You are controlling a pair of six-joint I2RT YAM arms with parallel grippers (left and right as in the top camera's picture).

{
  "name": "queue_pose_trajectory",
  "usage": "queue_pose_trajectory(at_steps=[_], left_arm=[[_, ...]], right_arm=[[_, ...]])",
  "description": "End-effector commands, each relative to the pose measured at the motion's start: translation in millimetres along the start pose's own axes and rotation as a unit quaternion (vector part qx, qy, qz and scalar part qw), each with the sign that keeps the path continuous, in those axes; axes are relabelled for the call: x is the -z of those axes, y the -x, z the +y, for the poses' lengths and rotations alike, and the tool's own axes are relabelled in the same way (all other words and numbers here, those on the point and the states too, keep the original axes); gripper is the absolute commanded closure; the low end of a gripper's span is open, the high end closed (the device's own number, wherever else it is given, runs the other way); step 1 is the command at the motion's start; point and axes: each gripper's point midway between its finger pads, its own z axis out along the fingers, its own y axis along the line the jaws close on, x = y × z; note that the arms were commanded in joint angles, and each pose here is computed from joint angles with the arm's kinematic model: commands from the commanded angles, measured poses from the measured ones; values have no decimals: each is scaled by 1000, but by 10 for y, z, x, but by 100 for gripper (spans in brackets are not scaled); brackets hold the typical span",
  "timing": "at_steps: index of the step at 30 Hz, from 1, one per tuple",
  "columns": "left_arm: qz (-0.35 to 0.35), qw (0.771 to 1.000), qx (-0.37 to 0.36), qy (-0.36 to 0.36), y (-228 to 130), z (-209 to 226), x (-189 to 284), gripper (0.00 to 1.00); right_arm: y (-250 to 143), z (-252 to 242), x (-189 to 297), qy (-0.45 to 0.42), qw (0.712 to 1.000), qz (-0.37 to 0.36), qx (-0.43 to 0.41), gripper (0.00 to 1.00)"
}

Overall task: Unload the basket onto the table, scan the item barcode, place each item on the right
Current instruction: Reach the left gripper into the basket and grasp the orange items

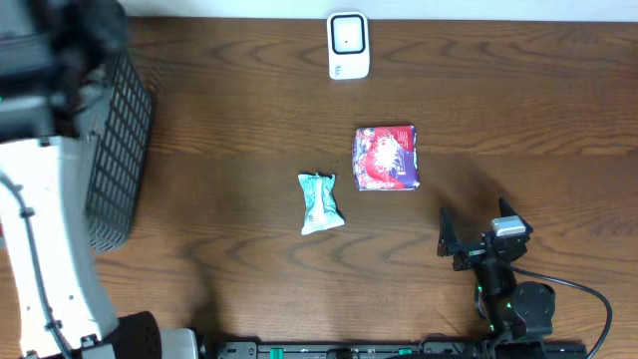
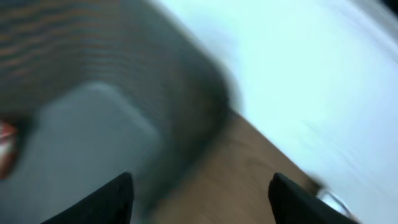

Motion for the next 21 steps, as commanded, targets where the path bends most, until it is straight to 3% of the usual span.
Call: queue_pose_trajectory(at_steps=[1,7,21], left_arm=[[-1,995,57,85,152,694,-41,30],[37,976,116,180,11,1506,-175,30],[104,956,67,268,-279,2008,-673,30]], right_arm=[[-7,-23,2,-6,1000,1,1,1],[-7,-23,2,-6,1000,1,1,1],[-7,-23,2,-6,1000,1,1,1]])
